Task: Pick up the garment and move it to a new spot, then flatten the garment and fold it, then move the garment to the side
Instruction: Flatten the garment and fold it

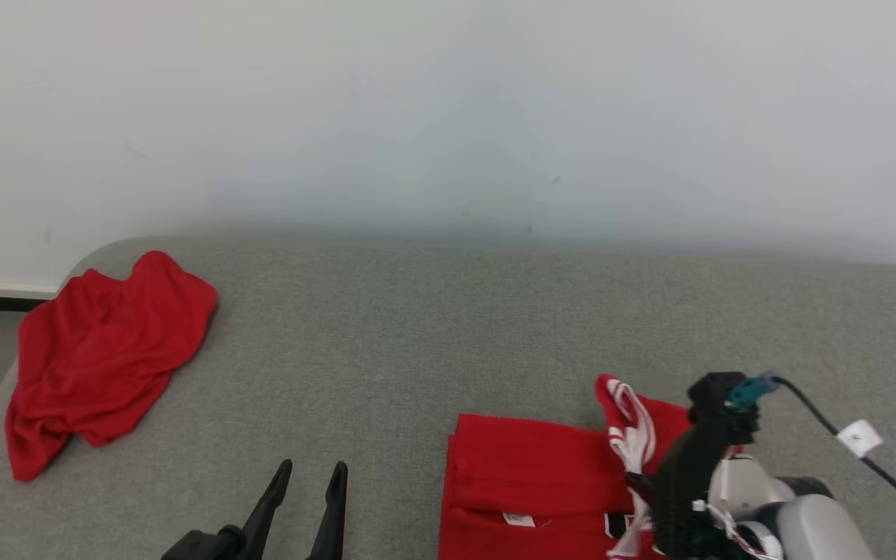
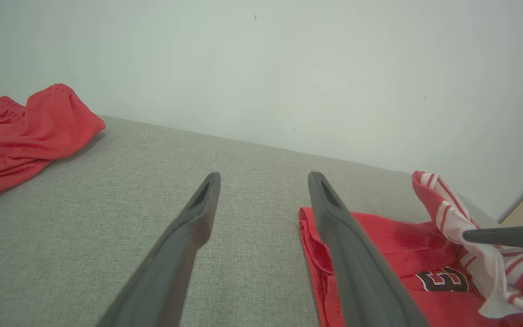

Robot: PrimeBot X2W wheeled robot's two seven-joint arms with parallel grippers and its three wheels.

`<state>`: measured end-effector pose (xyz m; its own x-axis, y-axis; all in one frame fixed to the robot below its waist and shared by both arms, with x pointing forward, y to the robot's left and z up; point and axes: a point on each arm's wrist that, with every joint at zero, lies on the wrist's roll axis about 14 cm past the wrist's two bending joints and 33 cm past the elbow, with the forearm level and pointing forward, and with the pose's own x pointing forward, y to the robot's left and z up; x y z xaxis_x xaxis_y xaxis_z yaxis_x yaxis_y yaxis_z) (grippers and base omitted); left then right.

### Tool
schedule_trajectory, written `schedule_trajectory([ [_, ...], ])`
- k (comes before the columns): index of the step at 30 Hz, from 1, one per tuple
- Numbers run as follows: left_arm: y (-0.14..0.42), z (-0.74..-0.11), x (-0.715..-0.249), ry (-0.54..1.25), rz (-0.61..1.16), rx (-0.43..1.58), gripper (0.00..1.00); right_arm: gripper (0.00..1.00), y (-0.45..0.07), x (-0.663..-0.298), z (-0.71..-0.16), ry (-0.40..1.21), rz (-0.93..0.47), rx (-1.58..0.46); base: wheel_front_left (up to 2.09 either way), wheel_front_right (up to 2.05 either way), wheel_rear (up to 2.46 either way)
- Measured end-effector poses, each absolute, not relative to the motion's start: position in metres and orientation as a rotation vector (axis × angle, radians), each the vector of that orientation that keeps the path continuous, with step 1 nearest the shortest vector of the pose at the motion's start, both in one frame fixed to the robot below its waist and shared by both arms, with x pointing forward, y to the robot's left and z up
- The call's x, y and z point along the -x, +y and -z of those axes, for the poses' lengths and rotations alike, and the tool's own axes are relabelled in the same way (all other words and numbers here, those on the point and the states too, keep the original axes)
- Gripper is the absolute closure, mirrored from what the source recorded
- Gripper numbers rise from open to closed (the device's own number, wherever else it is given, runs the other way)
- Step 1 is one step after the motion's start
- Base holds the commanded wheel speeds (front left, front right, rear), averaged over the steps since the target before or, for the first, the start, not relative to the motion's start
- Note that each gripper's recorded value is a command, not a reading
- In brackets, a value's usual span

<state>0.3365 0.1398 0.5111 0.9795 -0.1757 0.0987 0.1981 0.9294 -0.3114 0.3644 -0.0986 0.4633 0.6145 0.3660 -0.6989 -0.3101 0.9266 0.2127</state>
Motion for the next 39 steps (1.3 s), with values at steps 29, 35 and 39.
schedule_trajectory([
  [29,0.167,-0.511,-0.316,-0.094,0.104,0.331,0.0,0.0,0.025,-0.373,-0.445,0.799,-0.684,-0.142,0.0,0.0,0.0],
  [35,0.166,-0.512,-0.317,-0.098,0.112,0.325,0.0,0.0,0.035,-0.381,-0.47,0.683,-0.702,-0.26,0.0,0.0,0.0],
  [39,0.167,-0.517,-0.319,-0.113,0.1,0.329,0.0,0.0,0.029,-0.395,-0.501,0.523,-0.675,-0.333,0.0,0.0,0.0],
])
